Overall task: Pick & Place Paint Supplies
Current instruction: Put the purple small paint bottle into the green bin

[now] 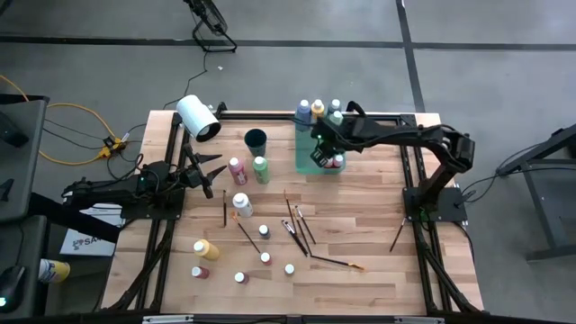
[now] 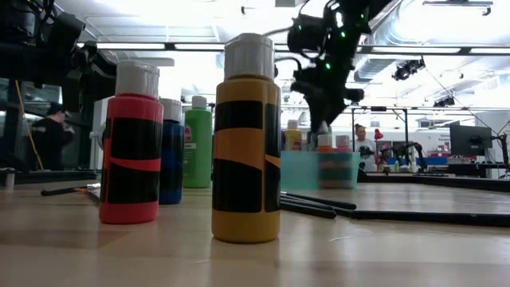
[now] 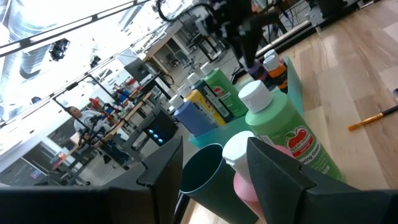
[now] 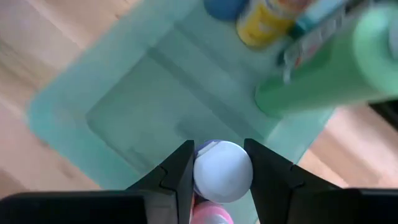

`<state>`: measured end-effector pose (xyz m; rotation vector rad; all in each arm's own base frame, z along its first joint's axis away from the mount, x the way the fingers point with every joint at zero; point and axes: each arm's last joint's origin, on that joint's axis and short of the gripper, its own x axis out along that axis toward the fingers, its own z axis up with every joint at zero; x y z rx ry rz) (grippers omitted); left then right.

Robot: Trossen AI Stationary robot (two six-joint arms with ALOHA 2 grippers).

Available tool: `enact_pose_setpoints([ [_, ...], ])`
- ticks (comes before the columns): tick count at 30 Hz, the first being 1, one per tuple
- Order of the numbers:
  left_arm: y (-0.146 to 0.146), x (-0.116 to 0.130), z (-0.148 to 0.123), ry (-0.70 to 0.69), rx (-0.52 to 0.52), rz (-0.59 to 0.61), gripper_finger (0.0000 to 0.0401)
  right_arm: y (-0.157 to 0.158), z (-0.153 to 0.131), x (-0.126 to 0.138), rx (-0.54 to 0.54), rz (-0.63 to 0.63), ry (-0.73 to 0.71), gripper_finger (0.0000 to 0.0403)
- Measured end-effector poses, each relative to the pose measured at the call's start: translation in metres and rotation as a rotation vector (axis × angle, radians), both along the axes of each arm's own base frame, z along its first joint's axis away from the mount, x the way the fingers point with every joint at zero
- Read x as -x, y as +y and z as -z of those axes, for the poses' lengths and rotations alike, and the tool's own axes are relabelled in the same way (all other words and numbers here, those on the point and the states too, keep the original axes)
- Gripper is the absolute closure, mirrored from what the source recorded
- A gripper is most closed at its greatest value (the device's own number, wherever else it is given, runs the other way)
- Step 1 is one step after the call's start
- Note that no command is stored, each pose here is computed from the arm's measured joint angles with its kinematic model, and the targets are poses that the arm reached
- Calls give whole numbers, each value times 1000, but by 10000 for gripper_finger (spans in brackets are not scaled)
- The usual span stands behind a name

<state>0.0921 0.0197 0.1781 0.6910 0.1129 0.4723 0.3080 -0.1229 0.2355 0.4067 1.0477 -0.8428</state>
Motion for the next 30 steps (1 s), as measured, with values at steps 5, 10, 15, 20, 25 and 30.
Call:
enact_pose_setpoints([
  [5, 0, 0, 0, 0, 0, 0, 228, -3, 16, 8, -20, 79, -2, 283],
  [10, 0, 0, 0, 0, 0, 0, 228, -4, 25, 13, -36, 121, 1, 286],
  [15, 0, 0, 0, 0, 0, 0, 228, -4, 32, 18, -46, 181, -6, 277],
  [20, 0, 0, 0, 0, 0, 0, 228, -4, 34, 18, -45, 200, -13, 281],
  [25, 0, 0, 0, 0, 0, 0, 228, -3, 34, 18, -55, 216, -21, 272],
  [30, 0, 0, 0, 0, 0, 0, 228, -2, 36, 20, -74, 216, -9, 245],
])
